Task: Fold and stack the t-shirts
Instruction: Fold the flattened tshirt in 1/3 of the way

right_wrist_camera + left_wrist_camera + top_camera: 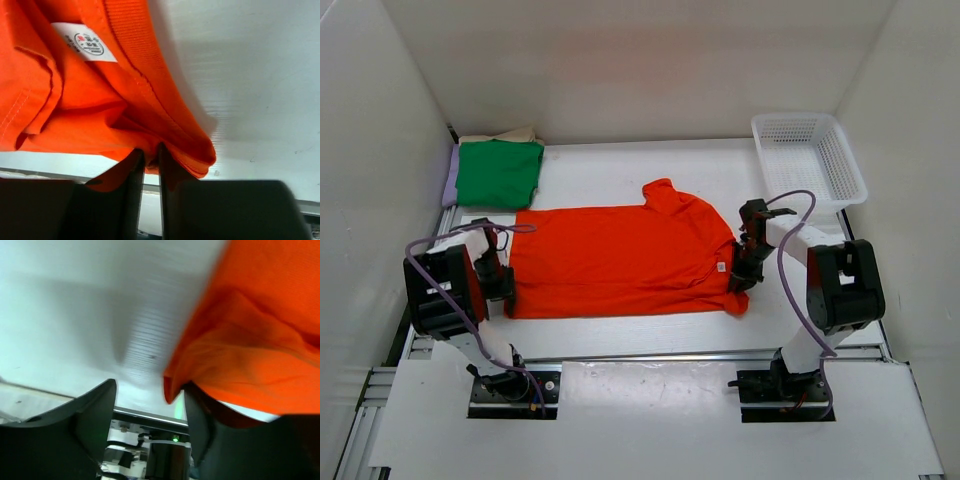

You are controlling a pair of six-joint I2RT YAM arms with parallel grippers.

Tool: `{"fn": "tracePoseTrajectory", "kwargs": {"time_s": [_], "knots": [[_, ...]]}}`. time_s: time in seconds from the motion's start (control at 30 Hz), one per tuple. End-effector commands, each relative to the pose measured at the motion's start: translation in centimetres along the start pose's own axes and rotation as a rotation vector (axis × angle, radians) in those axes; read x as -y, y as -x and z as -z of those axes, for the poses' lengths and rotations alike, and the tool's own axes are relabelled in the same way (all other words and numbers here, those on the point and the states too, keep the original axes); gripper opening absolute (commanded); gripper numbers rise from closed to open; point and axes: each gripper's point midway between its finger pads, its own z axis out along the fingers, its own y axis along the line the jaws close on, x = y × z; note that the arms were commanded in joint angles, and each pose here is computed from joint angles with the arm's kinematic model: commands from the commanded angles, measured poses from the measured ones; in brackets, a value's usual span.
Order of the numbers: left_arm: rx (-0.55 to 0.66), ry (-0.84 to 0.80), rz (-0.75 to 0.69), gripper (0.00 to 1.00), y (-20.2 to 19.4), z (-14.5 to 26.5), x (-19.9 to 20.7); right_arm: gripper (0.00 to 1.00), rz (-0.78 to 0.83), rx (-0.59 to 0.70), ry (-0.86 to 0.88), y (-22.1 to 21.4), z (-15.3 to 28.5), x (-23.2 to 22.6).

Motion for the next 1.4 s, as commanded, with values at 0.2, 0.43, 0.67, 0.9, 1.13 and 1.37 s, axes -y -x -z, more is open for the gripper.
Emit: {"fn": "tracePoseTrajectory", "kwargs": {"time_s": [0.2, 0.43, 0.67, 0.9, 1.13, 1.37], "knots": [[0.486, 0.385, 0.109, 0.70, 8.5, 12.6, -6.6, 0.58, -0.006, 0.146, 0.023, 0.8, 4.9, -0.9], [0.717, 0.333, -0.171, 0.78, 10.9, 20.0, 3.3, 0.66, -0.033, 0.117, 0.016, -1.8, 4.3, 0.1], [0.771, -0.071, -0.825, 0.76, 3.7, 20.5, 27.4, 0.42, -0.200, 0.134, 0.035, -1.6, 1.7, 1.9], [0.720, -0.275, -1.112, 0.75, -2.1, 19.0, 41.5, 0.30, -0.342, 0.134, 0.107, -1.0, 0.2, 2.6], [0.655, -0.243, -1.179, 0.65, -3.1, 14.1, 45.1, 0.30, -0.355, 0.106, 0.120, -1.8, -0.8, 2.8], [0.550, -0.293, -1.218, 0.65, -4.6, 12.1, 45.6, 0.32, -0.375, 0.101, 0.116, -2.2, -1.4, 3.4]]}}
